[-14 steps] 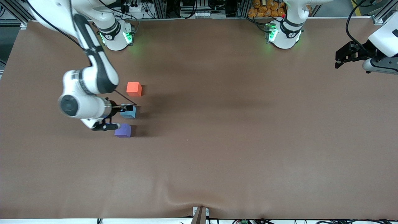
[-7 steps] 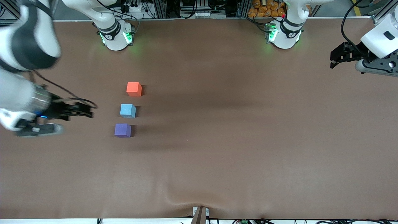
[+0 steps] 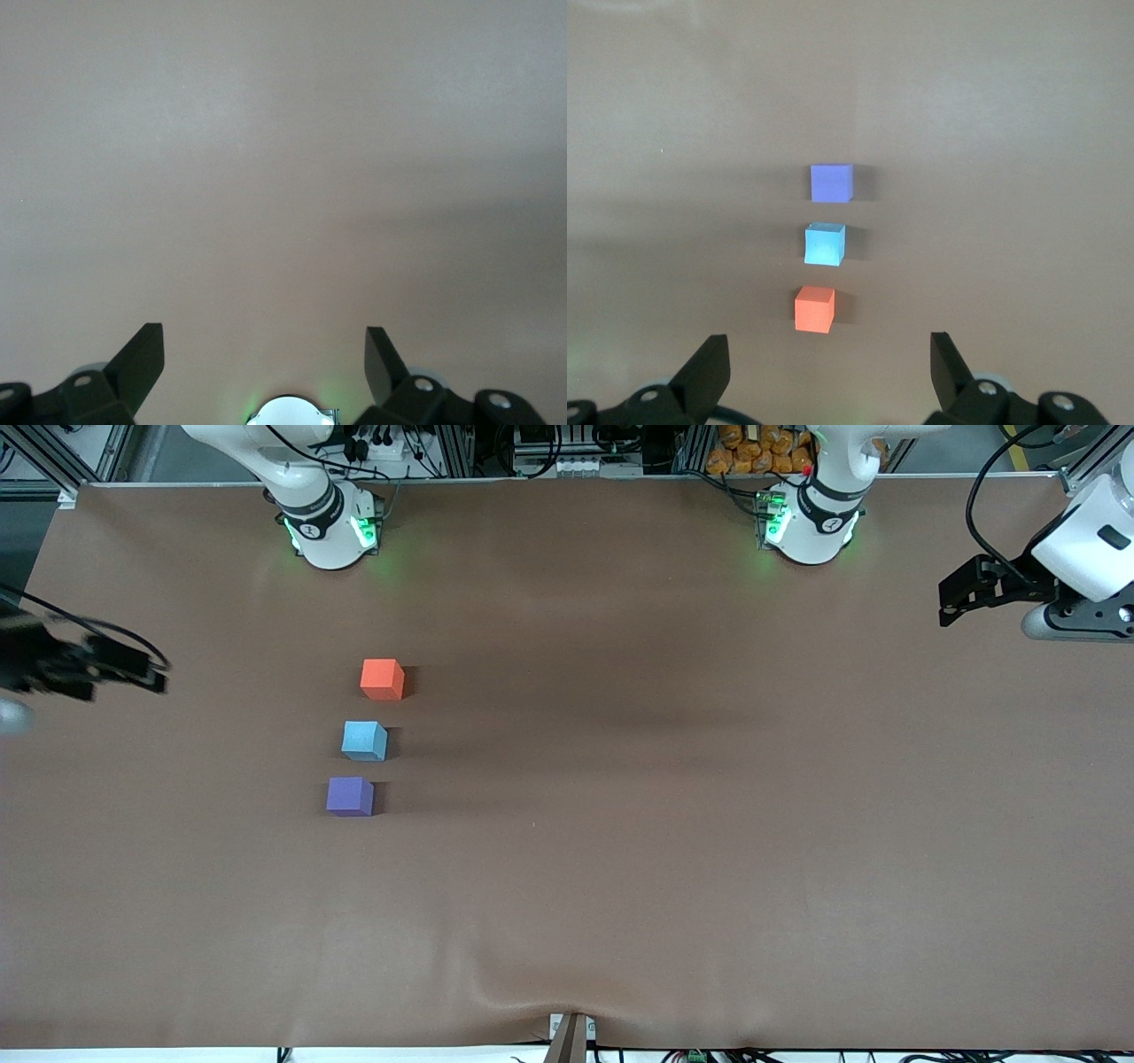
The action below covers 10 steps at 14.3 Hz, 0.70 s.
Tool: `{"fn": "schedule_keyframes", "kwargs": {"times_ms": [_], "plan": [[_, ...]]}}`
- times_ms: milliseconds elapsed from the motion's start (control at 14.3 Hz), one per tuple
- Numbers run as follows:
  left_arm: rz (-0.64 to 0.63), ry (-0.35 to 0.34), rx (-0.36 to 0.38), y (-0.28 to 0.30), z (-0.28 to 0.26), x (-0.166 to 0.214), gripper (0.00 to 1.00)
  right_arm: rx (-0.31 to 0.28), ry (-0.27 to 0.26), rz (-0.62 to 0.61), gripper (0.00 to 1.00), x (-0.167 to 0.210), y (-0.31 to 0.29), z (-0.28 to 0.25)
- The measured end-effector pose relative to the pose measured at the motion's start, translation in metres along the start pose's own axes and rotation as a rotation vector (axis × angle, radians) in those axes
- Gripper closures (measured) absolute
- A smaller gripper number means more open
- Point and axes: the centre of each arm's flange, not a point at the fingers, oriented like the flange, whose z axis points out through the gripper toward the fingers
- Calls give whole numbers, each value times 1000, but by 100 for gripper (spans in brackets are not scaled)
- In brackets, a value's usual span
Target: Place blue block between orange and purple blocks
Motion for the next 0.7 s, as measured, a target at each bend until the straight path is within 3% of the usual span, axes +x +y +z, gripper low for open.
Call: {"fn": "schedule_keyframes", "kwargs": {"times_ms": [350, 701], "plan": [[-1, -7, 0, 1, 4, 3, 0, -15, 39, -2, 0, -53, -8, -9], [3, -25, -2, 5, 16, 12, 0, -21, 39, -5, 0, -62, -10, -5]]}}
